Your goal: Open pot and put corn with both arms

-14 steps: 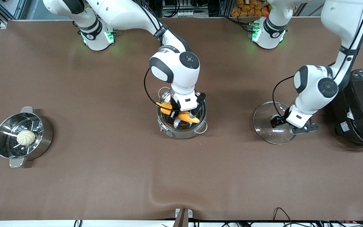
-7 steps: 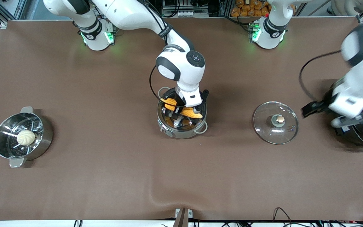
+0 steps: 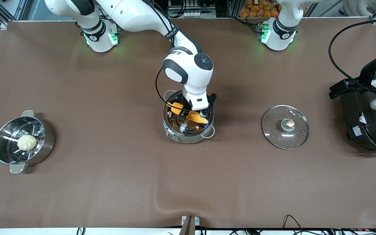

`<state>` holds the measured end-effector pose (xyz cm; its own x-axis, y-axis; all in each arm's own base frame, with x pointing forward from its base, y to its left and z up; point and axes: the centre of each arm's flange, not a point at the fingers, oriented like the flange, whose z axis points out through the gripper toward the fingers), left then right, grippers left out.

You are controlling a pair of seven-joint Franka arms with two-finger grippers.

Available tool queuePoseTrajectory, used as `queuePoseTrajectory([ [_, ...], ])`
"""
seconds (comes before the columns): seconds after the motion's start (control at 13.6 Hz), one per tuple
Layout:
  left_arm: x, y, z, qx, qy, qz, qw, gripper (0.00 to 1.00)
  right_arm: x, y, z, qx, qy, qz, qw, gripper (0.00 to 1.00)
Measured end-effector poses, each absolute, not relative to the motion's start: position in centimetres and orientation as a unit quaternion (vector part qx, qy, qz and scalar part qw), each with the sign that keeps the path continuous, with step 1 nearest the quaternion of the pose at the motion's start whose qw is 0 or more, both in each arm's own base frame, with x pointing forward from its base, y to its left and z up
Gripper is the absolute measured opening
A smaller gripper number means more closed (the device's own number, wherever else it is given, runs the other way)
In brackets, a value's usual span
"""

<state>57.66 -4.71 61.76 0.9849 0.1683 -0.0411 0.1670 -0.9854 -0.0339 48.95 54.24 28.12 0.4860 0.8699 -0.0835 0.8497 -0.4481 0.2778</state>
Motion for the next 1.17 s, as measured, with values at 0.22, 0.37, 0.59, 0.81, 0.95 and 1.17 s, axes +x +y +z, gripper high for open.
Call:
queuePoseTrajectory([
  [0.22,56.5,-4.9,63.5,-0.996,-0.084,0.023,0.014,1.0,49.5,54.0,30.7,0.858,0.49,0.048,0.143,1.0],
  [0.37,55.5,-4.9,64.8,-0.996,-0.084,0.019,0.015,1.0,50.2,53.2,33.5,0.872,0.465,0.059,0.141,1.0],
  [0.59,55.1,-4.9,65.3,-0.996,-0.084,0.016,0.015,1.0,52.4,49.9,38.8,0.908,0.406,0.053,0.091,1.0],
  [0.81,55.1,-4.9,65.3,-0.996,-0.085,0.017,0.015,1.0,55.6,44.4,43.0,0.931,0.353,0.043,0.079,1.0],
  [0.95,55.1,-4.9,65.3,-0.996,-0.085,0.017,0.015,1.0,57.9,39.6,45.1,0.946,0.313,0.03,0.076,1.0],
  [1.17,55.1,-5.0,65.3,-0.996,-0.084,0.017,0.011,1.0,61.7,30.7,47.0,0.968,0.241,0.006,0.071,1.0],
])
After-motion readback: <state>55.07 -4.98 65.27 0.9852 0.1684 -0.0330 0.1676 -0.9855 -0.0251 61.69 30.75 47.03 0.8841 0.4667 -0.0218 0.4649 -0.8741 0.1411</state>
